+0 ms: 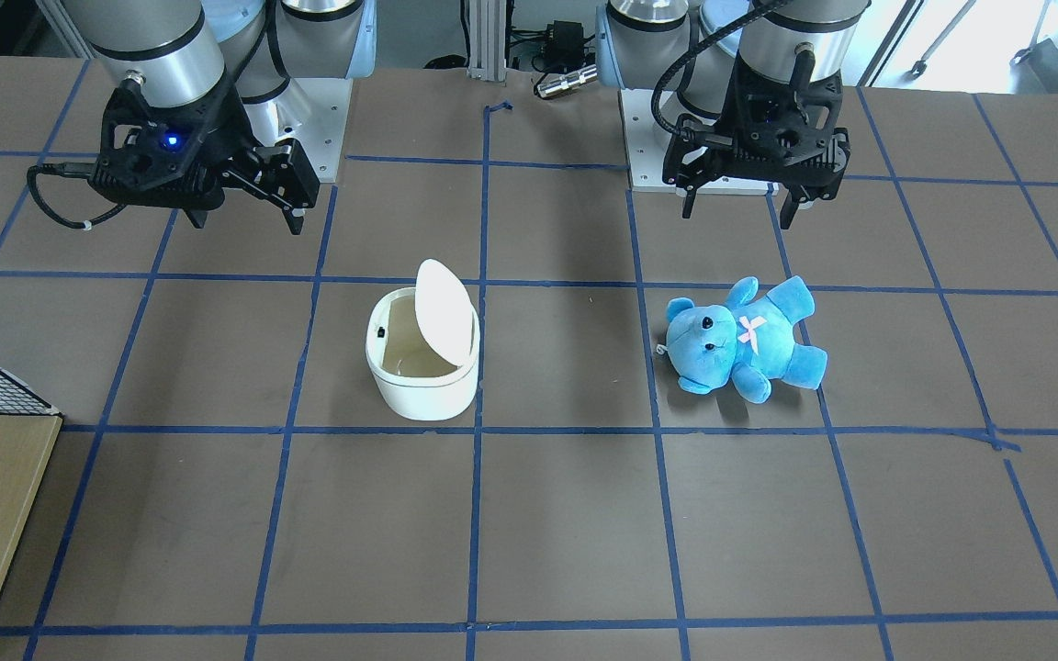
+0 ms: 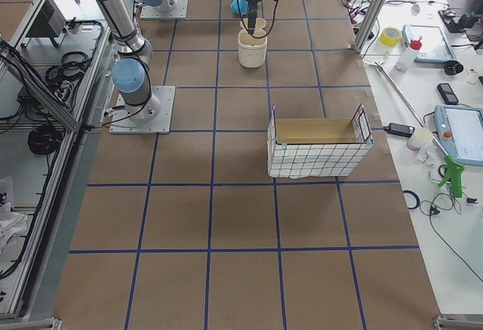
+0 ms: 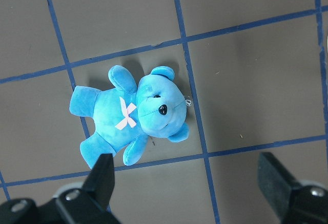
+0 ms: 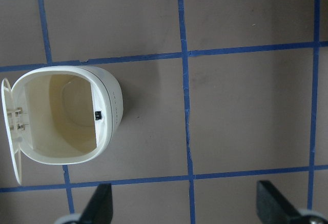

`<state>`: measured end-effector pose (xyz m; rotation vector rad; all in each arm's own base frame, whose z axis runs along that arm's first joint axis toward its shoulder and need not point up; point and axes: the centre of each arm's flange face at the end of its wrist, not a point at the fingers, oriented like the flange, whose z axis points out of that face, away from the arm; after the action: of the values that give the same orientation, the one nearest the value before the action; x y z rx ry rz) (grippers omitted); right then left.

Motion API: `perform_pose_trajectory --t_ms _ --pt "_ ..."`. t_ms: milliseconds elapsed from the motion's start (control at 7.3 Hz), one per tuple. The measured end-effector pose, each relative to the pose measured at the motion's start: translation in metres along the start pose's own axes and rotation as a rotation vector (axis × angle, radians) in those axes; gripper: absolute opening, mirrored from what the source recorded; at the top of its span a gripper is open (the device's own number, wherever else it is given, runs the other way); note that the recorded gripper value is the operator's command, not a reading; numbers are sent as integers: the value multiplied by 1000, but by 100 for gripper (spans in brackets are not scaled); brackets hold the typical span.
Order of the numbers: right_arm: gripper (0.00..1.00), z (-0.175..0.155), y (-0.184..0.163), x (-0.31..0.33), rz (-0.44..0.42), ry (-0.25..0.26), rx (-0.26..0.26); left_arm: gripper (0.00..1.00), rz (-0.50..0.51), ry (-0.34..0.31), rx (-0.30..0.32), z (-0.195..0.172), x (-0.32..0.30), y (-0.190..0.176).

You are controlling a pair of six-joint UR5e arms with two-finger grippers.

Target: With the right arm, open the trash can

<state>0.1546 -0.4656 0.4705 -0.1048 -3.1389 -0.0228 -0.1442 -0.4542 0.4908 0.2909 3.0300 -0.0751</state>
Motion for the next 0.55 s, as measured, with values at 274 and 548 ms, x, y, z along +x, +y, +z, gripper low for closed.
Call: perform_pose_trajectory --t_ms 274,548 --pt "100 0 1 0 4 1 -8 100 0 0 0 0 0 0" --pt "100 1 1 0 4 1 -10 100 0 0 0 0 0 0"
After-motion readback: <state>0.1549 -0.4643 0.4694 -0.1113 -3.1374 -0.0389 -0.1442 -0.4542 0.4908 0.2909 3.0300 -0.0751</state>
